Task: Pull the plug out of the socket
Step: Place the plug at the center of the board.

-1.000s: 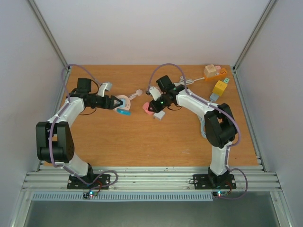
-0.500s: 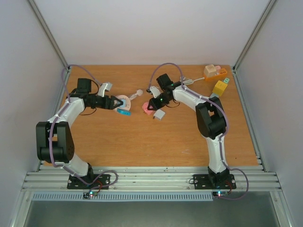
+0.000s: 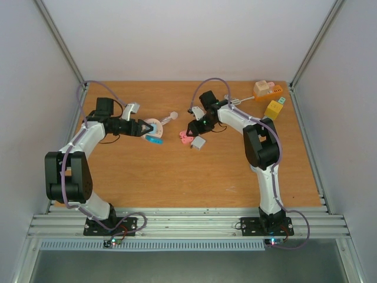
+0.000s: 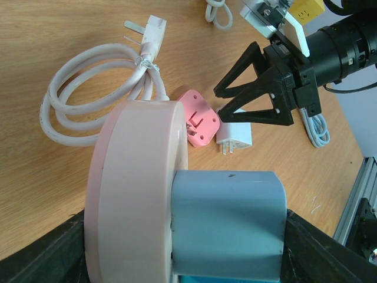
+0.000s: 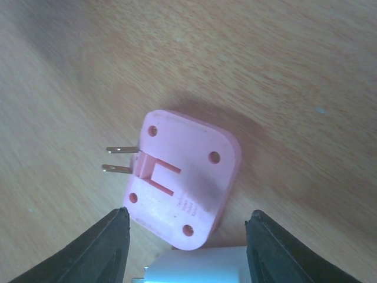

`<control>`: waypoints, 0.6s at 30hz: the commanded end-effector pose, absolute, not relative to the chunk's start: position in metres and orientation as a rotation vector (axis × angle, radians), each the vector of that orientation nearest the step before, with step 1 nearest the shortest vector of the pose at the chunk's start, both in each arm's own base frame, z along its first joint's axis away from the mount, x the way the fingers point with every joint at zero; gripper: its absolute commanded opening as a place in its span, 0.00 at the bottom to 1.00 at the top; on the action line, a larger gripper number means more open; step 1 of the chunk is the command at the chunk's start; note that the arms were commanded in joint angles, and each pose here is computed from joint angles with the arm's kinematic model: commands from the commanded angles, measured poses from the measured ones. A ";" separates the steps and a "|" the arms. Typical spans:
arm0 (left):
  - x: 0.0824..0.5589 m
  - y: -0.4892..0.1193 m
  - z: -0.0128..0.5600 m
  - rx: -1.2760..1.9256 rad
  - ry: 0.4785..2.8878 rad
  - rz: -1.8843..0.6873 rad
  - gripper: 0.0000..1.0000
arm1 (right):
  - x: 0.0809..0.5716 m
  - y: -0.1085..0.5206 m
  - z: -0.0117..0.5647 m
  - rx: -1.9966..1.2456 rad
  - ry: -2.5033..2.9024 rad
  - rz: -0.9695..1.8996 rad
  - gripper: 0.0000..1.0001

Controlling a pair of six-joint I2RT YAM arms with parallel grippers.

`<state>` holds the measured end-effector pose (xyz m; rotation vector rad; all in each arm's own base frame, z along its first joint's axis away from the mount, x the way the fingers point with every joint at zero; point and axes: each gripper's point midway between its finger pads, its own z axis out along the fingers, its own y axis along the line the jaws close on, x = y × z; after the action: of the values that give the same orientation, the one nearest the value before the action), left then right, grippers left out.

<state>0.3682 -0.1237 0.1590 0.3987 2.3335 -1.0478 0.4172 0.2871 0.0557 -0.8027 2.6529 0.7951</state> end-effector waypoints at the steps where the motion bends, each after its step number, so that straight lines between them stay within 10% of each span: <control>1: 0.373 -0.130 0.192 0.485 2.181 -1.056 0.00 | 0.433 0.274 0.078 -0.782 2.608 0.692 0.57; 18: 0.376 -0.131 0.194 0.438 2.189 -1.092 0.00 | 0.394 0.274 0.221 -1.062 1.872 0.484 0.97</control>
<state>0.3686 -0.1239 0.1606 0.3693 2.3362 -1.0592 0.4060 0.2593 0.1895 -0.9230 2.1287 0.5452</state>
